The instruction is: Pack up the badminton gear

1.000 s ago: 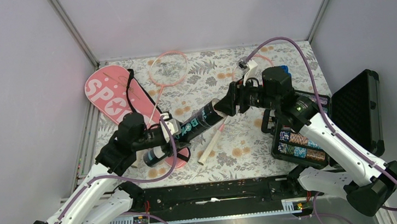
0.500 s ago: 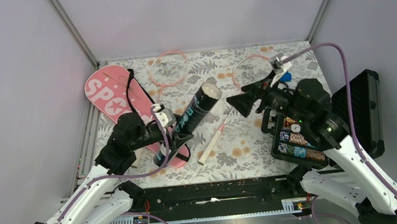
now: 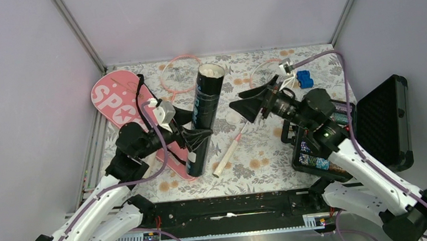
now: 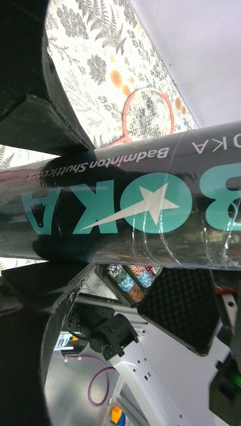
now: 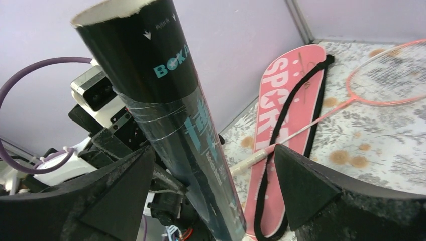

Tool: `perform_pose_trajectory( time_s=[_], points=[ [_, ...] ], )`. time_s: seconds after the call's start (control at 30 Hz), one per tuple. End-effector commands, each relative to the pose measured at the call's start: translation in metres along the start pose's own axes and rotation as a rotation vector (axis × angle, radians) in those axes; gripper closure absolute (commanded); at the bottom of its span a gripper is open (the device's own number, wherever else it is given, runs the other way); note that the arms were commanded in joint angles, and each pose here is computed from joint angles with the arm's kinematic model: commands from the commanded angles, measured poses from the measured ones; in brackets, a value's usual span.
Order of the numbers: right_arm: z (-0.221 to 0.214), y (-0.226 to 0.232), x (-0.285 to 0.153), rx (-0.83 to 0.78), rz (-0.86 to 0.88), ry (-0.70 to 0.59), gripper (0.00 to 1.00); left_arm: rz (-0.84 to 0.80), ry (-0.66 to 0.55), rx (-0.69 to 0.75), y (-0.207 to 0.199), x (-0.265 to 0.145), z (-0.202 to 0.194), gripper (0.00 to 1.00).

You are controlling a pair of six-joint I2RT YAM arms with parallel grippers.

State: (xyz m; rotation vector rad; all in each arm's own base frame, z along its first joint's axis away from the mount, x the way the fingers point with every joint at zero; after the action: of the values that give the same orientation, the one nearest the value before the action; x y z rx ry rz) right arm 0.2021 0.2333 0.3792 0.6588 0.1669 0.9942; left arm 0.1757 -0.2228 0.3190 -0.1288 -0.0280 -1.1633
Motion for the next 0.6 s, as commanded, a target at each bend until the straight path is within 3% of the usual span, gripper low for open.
perform_pose_trajectory(
  time_s=[0.0, 0.57],
  points=[
    [0.015, 0.029, 0.017, 0.037, 0.171, -0.098, 0.06, -0.012, -0.126, -0.012, -0.002, 0.007, 0.028, 0.82],
    [-0.033, 0.035, 0.070, 0.024, 0.244, 0.053, 0.13, -0.038, -0.113, -0.081, -0.002, 0.015, 0.022, 0.79]
  ],
)
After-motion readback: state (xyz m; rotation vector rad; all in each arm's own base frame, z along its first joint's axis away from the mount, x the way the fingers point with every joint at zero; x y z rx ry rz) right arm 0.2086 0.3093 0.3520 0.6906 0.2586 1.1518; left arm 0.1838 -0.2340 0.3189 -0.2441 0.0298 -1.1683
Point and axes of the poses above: each gripper's point midway between its finger pads, its own x axis out along the fingers, its own y axis along the line the jaws close on, z = x × y, the point moved 3 cm from there along -x, back along the fingers, and after that the axes turned 2 degrees about x, right-handed, at the moved point
